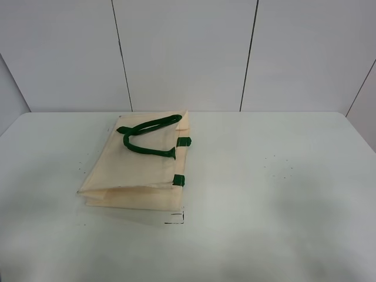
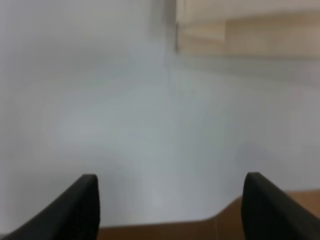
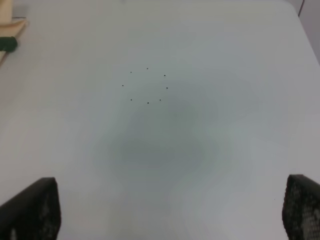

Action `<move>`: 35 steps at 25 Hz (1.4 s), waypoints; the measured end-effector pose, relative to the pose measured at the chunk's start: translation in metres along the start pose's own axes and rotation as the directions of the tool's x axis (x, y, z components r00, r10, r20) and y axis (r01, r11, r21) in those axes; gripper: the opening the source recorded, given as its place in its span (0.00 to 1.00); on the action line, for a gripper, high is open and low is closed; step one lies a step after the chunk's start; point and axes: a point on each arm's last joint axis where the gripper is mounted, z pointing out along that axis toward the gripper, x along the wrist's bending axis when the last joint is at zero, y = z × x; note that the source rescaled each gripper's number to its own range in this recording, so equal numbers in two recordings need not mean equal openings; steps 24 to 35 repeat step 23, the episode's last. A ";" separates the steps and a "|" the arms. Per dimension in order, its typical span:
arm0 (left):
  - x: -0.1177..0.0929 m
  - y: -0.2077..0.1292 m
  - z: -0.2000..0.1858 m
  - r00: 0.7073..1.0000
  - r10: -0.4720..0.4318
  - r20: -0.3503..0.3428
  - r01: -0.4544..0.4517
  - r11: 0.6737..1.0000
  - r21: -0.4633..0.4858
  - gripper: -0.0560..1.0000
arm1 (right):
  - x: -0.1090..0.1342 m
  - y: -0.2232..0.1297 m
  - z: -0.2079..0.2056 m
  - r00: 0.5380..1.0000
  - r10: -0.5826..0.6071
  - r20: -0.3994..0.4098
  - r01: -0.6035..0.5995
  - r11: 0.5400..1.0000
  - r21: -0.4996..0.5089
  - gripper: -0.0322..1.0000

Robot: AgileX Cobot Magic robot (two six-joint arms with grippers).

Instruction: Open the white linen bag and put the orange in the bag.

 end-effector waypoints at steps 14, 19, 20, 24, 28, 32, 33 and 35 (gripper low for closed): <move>0.000 -0.021 -0.021 1.000 0.001 0.006 0.000 0.980 -0.201 0.77 | 0.000 0.000 0.000 1.000 0.000 0.000 0.000 1.000 0.000 0.98; 0.000 -0.021 -0.022 1.000 0.001 0.006 0.000 0.979 -0.205 0.77 | 0.000 0.000 0.000 1.000 0.000 0.000 0.000 1.000 0.000 0.98; 0.000 -0.021 -0.022 1.000 0.001 0.006 0.000 0.979 -0.205 0.77 | 0.000 0.000 0.000 1.000 0.000 0.000 0.000 1.000 0.000 0.98; 0.000 -0.021 -0.022 1.000 0.001 0.006 0.000 0.979 -0.205 0.77 | 0.000 0.000 0.000 1.000 0.000 0.000 0.000 1.000 0.000 0.98; 0.000 -0.021 -0.022 1.000 0.001 0.006 0.000 0.979 -0.205 0.77 | 0.000 0.000 0.000 1.000 0.000 0.000 0.000 1.000 0.000 0.98; 0.000 -0.021 -0.022 1.000 0.001 0.006 0.000 0.979 -0.205 0.77 | 0.000 0.000 0.000 1.000 0.000 0.000 0.000 1.000 0.000 0.98; 0.000 -0.021 -0.022 1.000 0.001 0.006 0.000 0.979 -0.205 0.77 | 0.000 0.000 0.000 1.000 0.000 0.000 0.000 1.000 0.000 0.98; 0.000 -0.021 -0.022 1.000 0.001 0.006 0.000 0.979 -0.205 0.77 | 0.000 0.000 0.000 1.000 0.000 0.000 0.000 1.000 0.000 0.98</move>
